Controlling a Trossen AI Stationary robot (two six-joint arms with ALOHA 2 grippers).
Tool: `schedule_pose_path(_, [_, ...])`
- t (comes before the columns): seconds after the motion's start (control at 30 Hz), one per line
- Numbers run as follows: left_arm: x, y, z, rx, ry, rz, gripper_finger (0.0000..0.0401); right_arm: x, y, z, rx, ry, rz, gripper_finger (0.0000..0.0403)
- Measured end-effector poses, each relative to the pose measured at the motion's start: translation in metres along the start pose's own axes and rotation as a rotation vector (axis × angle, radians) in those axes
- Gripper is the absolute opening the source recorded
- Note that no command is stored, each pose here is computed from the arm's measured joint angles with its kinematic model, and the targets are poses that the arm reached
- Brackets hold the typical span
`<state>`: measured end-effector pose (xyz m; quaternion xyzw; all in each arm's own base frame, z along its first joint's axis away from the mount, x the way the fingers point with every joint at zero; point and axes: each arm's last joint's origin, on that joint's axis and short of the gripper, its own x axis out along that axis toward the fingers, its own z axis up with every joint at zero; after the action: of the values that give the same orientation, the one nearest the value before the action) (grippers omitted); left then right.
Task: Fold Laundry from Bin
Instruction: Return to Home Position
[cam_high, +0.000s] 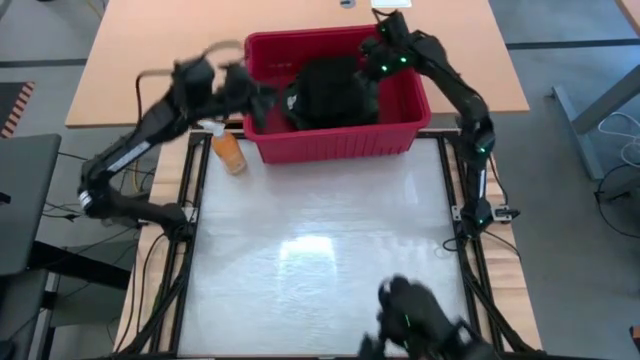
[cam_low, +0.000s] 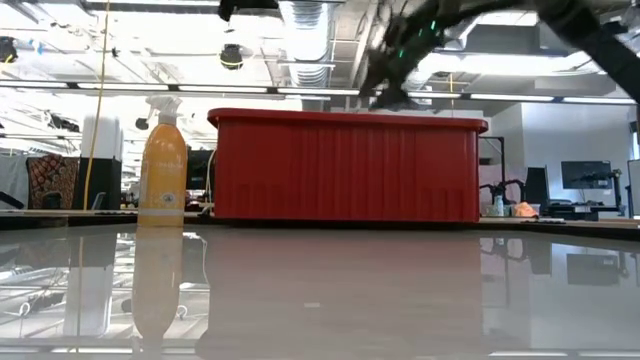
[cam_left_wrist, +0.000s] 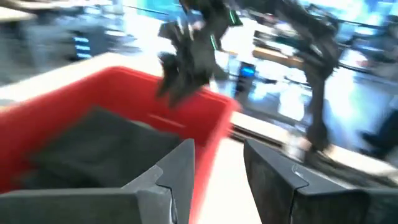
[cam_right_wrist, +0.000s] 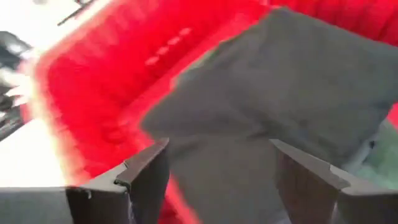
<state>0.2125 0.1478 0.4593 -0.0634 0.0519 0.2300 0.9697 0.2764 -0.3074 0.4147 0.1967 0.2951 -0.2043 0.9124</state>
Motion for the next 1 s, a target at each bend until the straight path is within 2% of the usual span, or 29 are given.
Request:
schedule_pose_path(0.13, [-0.013,-0.014,-0.040,-0.027,-0.027,-0.147,0.0126,-0.039,0.069,-0.005,-0.083,0.030,0.051,0.0290])
schedule_pose_path(0.27, [-0.032,-0.023,-0.067,-0.089,-0.078,-0.262,0.0126,-0.059,0.137,-0.019,-0.165,0.052,-0.017,0.0290])
schedule_pose_path(0.4, [-0.042,-0.030,-0.095,-0.151,-0.040,-0.312,0.0126,-0.083,0.201,-0.044,-0.251,0.058,-0.098,0.0290])
schedule_pose_path(0.5, [-0.055,-0.038,-0.104,-0.177,-0.052,-0.330,0.0126,-0.094,0.228,-0.073,-0.266,0.061,-0.109,0.0290])
schedule_pose_path(0.63, [-0.066,-0.049,-0.121,-0.196,-0.048,-0.308,0.0126,-0.090,0.240,-0.129,-0.243,0.015,-0.070,0.0290])
schedule_pose_path(0.7, [-0.072,-0.055,-0.127,-0.186,-0.058,-0.301,0.0126,-0.087,0.239,-0.157,-0.215,-0.062,-0.006,0.0290])
schedule_pose_path(0.83, [-0.079,-0.061,-0.142,-0.183,-0.086,-0.284,0.0126,-0.088,0.226,-0.207,-0.155,-0.210,0.141,0.0290])
schedule_pose_path(1.0, [-0.081,-0.062,-0.169,-0.209,-0.080,-0.292,0.0126,-0.082,0.205,-0.267,-0.077,-0.292,0.251,0.0281])
